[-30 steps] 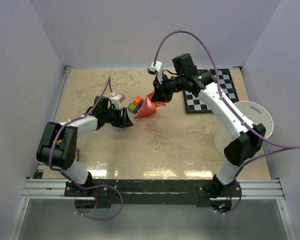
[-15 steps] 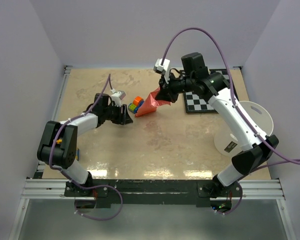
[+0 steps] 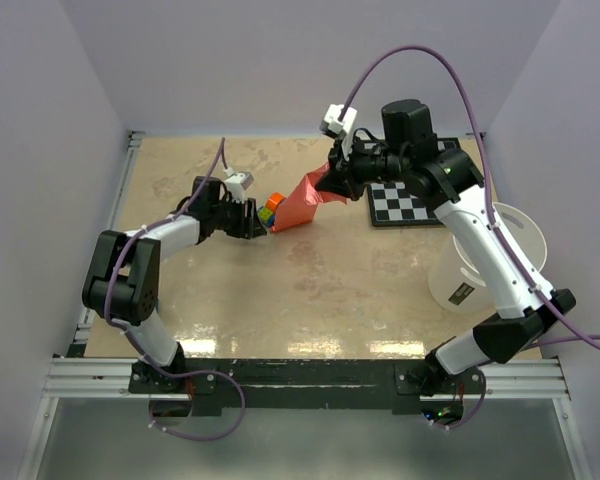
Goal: Put the trash bags into the trash bin
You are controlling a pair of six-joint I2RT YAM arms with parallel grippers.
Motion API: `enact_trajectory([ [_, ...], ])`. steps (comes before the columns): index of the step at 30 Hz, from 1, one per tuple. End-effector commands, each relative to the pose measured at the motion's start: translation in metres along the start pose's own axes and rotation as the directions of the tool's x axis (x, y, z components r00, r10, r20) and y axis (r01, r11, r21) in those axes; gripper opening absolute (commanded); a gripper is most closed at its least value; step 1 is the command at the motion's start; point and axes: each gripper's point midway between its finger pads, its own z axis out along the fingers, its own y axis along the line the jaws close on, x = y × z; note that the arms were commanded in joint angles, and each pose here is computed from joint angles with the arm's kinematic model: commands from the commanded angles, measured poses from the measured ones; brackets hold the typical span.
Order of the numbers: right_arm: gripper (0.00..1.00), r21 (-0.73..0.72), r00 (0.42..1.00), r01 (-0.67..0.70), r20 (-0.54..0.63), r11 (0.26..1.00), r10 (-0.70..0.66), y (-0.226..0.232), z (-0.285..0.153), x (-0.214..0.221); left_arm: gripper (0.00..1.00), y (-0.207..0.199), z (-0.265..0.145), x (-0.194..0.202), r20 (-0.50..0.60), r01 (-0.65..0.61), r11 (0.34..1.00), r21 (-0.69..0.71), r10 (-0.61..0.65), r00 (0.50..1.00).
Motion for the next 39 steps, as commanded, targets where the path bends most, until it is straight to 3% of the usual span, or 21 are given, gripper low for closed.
enact_trajectory([
  [1,0.0,0.066,0.995,0.036,0.087,0.997,-0.041,-0.002,-0.022,-0.033,0.51,0.001,0.004,-0.026,0.048,-0.043,0.999,-0.005,0.043,0.998],
  [8,0.0,0.095,0.991,0.05,0.123,0.994,-0.062,-0.002,-0.033,-0.049,0.5,0.004,0.008,-0.039,0.063,-0.051,0.999,-0.01,0.051,0.997],
  [30,0.0,0.147,0.974,0.082,0.195,0.986,-0.11,-0.005,-0.055,-0.084,0.48,0.0,0.027,-0.025,-0.001,-0.014,0.999,0.033,0.014,1.0],
  [39,0.0,0.177,0.989,0.072,0.115,0.982,-0.094,-0.012,-0.053,-0.055,0.47,-0.021,0.04,-0.019,-0.027,-0.056,0.997,0.062,0.057,0.998],
])
